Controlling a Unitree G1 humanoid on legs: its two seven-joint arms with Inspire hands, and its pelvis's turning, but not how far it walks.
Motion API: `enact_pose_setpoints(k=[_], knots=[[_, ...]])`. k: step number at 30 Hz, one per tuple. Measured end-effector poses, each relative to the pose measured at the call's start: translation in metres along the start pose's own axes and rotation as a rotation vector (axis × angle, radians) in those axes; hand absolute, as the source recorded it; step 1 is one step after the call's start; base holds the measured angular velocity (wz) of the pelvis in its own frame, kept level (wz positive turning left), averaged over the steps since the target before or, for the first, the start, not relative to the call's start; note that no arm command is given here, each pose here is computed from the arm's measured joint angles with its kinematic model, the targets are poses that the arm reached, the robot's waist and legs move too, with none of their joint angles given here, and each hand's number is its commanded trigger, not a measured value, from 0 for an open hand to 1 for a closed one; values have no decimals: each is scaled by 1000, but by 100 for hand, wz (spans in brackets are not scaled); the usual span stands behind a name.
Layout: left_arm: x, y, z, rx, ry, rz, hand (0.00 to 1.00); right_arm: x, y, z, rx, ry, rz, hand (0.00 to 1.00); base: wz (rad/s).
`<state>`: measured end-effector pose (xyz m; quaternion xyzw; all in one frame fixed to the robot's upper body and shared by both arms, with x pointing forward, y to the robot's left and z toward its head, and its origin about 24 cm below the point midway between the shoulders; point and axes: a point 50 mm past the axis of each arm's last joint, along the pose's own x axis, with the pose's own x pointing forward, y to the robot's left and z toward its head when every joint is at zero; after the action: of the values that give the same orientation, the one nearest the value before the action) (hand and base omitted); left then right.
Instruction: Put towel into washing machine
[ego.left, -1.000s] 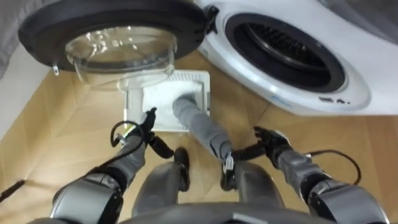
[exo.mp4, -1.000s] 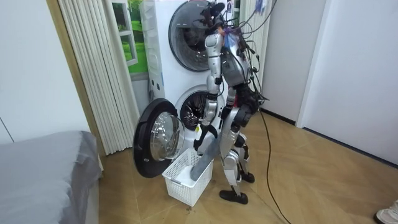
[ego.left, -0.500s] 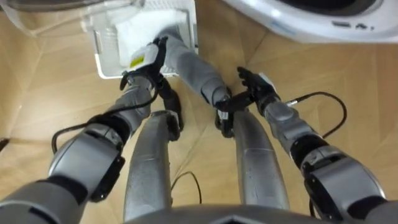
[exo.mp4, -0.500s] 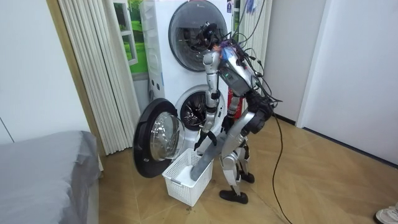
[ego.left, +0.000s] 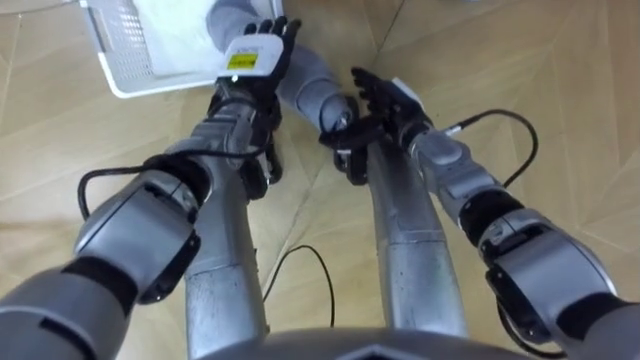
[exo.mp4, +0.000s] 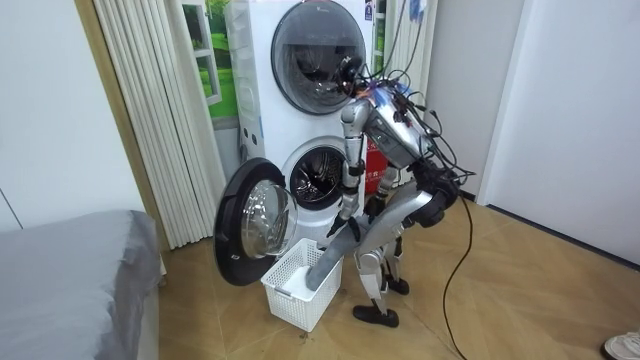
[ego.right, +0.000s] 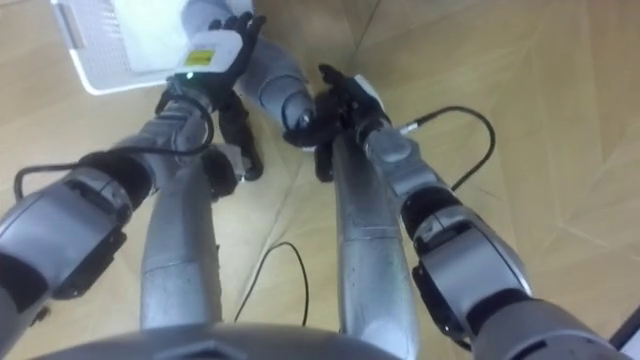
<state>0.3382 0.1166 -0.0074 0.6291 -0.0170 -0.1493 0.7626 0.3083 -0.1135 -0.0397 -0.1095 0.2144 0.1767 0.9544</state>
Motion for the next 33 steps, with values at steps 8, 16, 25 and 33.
enact_pose_setpoints(k=[8,16,25,33], knots=[[-1,-6,3,103,-61,-83,100,4,6,11,-24,-24,27,0,-5],[3,2,-4,140,-57,-153,100,8,13,22,15,-64,42,0,0],[-3,-7,-9,161,-49,-258,100,10,13,25,11,-76,39,0,0],[-16,-35,-4,154,-67,-358,100,3,17,-1,35,-2,43,0,0]])
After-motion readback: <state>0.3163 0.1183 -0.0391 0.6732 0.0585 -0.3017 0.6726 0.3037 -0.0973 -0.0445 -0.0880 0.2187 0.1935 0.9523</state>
